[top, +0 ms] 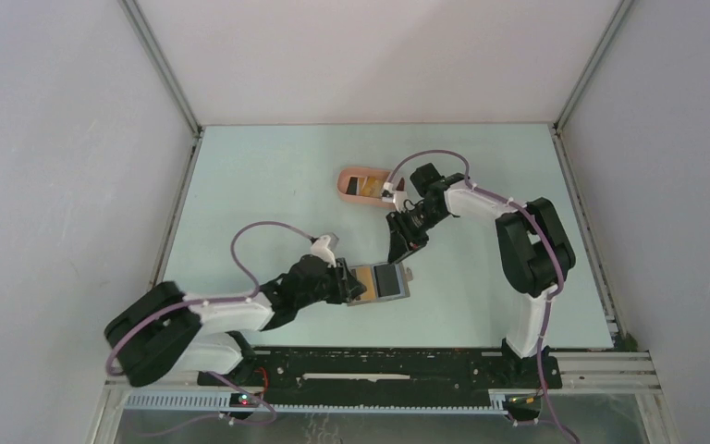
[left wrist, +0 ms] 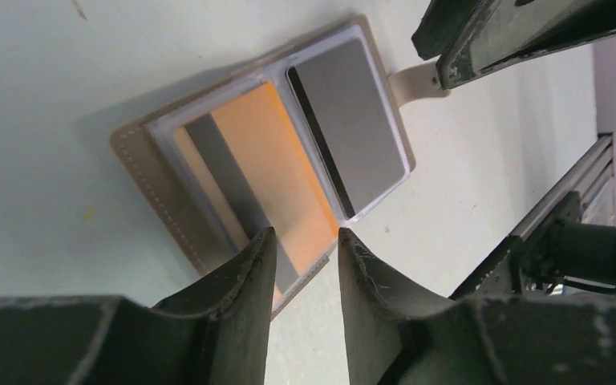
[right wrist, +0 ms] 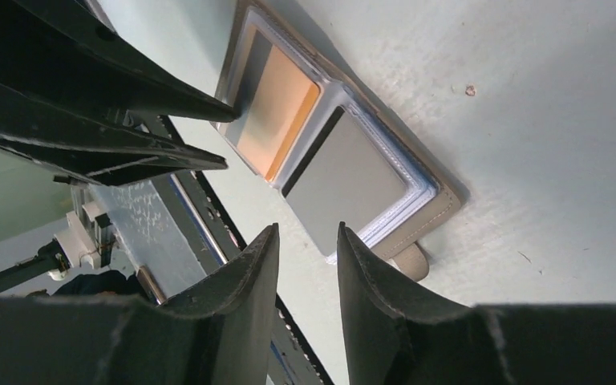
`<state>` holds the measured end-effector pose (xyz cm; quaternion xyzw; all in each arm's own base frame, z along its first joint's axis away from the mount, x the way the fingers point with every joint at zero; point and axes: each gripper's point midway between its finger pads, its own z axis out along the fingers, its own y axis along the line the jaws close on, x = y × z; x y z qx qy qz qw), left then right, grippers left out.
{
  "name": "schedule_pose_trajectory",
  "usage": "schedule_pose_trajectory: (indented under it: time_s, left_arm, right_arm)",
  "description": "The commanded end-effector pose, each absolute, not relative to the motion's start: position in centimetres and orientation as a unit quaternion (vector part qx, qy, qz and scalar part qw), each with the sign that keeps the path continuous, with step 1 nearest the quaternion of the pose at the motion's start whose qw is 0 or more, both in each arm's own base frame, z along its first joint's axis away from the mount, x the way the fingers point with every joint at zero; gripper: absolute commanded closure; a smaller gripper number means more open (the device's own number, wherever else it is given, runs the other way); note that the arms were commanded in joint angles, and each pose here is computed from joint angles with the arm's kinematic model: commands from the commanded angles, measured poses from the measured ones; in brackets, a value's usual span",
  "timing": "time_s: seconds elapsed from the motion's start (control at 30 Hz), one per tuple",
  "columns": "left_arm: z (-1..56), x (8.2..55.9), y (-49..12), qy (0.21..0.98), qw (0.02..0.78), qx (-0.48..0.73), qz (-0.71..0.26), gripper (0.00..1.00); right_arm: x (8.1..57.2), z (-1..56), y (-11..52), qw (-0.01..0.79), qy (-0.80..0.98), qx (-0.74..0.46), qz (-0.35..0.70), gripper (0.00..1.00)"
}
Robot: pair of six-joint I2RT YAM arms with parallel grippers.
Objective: Put the credit cards into the card holder
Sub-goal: Turn over the card slot in the card holder.
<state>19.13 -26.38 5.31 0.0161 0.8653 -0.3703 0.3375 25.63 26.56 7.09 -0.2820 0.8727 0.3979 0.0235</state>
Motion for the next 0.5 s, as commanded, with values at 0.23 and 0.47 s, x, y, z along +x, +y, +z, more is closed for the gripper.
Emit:
schedule_pose_trajectory:
  time_s: [0.23, 0.47]
  left_arm:
    - [5.7, 20.5, -31.4, 0.852, 0.319, 0.037, -0.414, 0.62]
    - [4.2, 20.3, -31.2, 0.863, 0.307, 0.034, -0.401, 0.62]
  right_arm:
    - [25.3, 4.0, 25.9, -0.014, 0.89, -0.278, 0.36, 0.56]
    - [25.0, 3.0, 25.8, -0.03, 0.894, -0.274, 0.353, 0.54]
